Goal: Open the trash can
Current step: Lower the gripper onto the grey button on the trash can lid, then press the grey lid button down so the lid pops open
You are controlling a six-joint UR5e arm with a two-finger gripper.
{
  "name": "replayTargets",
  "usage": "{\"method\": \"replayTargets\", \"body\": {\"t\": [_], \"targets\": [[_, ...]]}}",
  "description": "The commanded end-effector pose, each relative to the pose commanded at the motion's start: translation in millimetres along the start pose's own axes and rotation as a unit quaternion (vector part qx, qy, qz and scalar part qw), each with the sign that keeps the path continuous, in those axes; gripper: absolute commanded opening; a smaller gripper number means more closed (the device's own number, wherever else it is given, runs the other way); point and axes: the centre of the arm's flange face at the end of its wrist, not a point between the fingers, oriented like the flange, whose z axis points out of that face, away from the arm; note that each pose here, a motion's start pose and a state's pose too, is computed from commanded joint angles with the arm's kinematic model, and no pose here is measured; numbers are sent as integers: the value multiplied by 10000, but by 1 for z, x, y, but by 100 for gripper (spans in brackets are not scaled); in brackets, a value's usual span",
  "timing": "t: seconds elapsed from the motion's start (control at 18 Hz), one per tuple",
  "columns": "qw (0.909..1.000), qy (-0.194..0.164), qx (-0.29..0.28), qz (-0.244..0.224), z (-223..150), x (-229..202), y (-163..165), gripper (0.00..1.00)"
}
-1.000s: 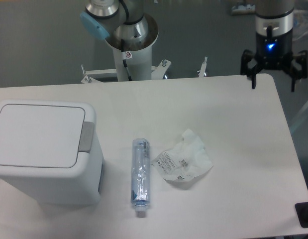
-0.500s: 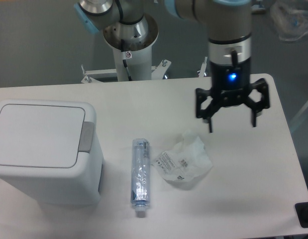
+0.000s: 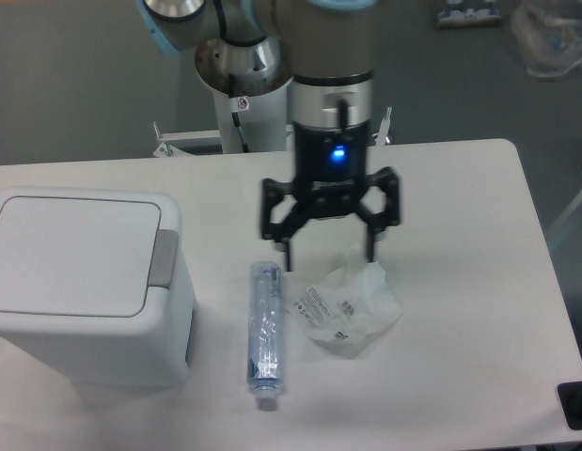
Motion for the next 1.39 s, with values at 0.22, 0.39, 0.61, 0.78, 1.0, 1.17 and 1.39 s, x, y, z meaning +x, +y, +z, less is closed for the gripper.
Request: {"method": "replayTargets", "body": {"t": [0.22, 0.39, 0.61, 0.78, 1.0, 1.17, 1.39], "targets": [[9997, 134, -126, 134, 4, 29, 18, 100], [9997, 158, -161, 99, 7, 33, 20, 100], [9994, 220, -188, 170, 10, 46, 22, 100], [9993, 231, -252, 155, 15, 48, 26, 100], [9991, 241, -305, 151, 21, 48, 28, 100], [9990, 240, -350, 157, 25, 48, 31, 100], [9988, 245, -387, 150, 28, 47, 33, 100]]}}
